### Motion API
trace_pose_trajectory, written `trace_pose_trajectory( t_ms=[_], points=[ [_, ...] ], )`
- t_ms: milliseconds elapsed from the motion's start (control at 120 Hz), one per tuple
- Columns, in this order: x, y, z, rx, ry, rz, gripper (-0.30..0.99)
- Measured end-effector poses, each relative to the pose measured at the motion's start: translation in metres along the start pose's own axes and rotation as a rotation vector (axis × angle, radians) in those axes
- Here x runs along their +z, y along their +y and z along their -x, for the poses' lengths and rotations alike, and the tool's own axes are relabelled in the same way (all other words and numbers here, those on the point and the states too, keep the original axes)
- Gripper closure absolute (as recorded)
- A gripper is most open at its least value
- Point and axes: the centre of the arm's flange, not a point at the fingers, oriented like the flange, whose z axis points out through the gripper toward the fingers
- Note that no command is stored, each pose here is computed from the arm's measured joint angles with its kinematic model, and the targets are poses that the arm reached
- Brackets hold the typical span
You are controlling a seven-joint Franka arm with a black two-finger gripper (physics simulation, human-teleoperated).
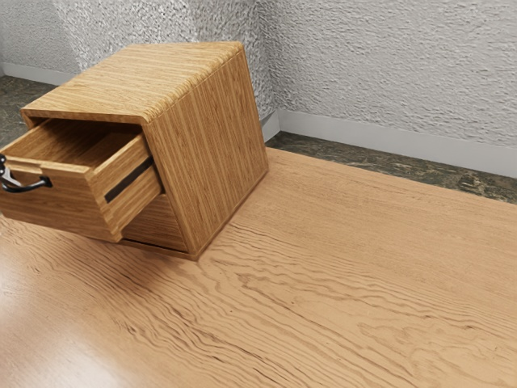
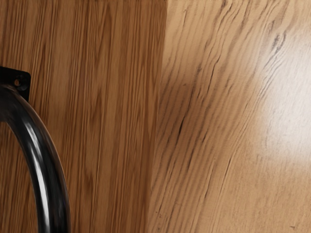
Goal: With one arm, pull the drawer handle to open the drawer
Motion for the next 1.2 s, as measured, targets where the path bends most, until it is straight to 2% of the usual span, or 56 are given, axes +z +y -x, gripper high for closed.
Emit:
trace_pose_trajectory(
  t_ms=[358, 1200],
  points=[
    [0.001, 0.009, -0.003, -0.006, 0.008, 0.008, 0.01],
    [-0.023, 0.058, -0.002, -0.061, 0.026, -0.029, 0.02]
  ],
)
